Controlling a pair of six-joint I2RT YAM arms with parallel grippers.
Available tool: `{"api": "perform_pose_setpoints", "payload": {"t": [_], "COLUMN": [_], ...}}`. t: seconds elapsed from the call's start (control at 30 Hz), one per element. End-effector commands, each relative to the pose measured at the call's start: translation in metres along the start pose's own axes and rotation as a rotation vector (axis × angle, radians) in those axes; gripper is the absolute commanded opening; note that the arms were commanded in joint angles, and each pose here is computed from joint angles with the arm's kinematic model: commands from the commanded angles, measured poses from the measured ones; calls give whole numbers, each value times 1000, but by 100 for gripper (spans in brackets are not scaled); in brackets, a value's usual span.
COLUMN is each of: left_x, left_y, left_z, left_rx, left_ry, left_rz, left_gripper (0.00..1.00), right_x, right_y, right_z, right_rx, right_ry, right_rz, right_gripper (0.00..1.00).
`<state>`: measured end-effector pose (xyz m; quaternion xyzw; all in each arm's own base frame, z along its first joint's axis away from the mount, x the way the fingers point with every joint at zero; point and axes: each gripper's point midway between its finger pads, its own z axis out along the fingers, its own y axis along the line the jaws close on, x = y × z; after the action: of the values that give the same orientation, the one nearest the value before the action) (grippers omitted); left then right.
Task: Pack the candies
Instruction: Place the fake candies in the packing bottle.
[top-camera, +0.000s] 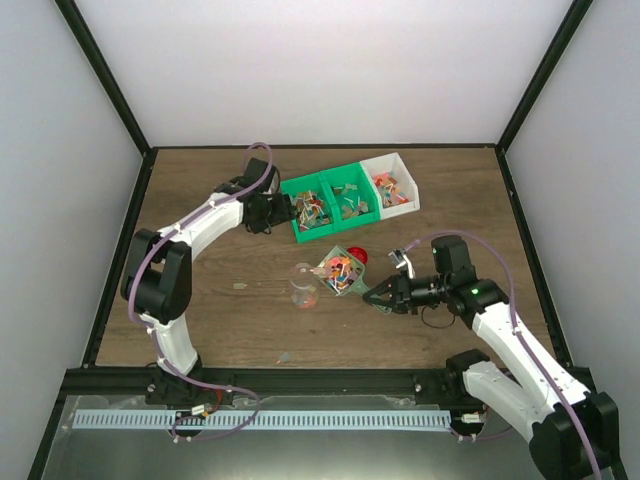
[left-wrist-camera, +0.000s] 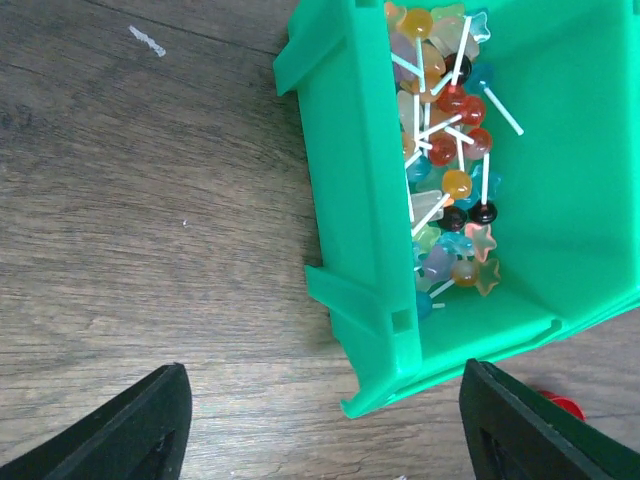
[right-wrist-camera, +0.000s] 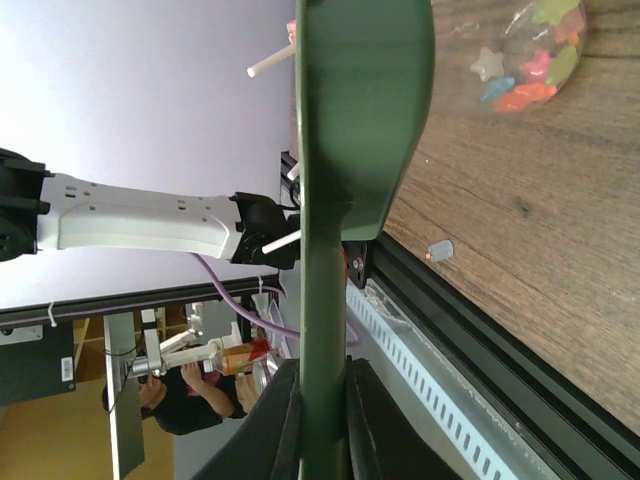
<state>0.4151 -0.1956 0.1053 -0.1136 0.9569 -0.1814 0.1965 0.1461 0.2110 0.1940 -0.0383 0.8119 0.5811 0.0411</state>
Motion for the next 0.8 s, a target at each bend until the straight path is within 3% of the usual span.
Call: {"api": "perform_pose_setpoints", "payload": {"t": [0.0,0.77], "left_x": [-16,-17], "left_y": [-11,9], "left_z": [-17,-17], "left_rx": [53,6], "left_ry": [-71,-85], "left_rz": [14,-12], "left_gripper": [77,76], "right_x": [0,-1], "right_y": [16,25], "right_z": [-2,0], "right_rx": [22,145], "right_ry": [-9,53], "right_rz": [-41,-102], "right_gripper": [1,1]}}
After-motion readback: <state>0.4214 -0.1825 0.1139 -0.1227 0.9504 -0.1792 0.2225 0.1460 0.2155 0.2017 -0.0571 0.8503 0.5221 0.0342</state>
